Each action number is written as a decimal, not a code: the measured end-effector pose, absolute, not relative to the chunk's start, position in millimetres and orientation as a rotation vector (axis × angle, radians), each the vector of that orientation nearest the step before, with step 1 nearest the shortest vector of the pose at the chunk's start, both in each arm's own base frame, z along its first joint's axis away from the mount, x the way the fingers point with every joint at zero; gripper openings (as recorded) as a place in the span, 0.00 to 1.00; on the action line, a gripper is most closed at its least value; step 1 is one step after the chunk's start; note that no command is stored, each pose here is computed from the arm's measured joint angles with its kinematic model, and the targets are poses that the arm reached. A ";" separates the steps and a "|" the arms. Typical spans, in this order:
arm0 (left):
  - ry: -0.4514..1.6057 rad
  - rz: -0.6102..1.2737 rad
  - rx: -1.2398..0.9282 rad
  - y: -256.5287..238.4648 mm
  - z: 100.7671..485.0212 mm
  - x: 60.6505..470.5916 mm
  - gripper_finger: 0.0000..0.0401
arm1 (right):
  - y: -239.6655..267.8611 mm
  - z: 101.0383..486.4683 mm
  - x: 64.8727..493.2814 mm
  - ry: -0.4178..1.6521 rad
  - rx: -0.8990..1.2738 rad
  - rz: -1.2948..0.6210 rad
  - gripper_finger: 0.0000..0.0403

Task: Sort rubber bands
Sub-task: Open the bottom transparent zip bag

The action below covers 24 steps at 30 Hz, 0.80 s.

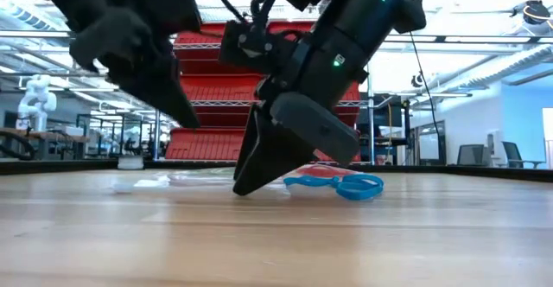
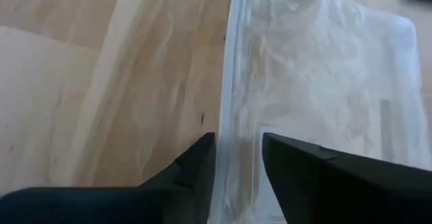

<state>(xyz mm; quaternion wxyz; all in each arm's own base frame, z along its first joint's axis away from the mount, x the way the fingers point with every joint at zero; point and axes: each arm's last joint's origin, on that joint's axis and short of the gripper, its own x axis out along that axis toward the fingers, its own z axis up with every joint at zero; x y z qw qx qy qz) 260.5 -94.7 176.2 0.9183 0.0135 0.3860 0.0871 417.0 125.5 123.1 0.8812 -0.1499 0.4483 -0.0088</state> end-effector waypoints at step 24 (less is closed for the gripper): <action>0.315 0.147 0.295 -90.7 262.7 210.3 0.02 | 101.6 256.5 370.0 0.798 -0.389 -0.139 0.00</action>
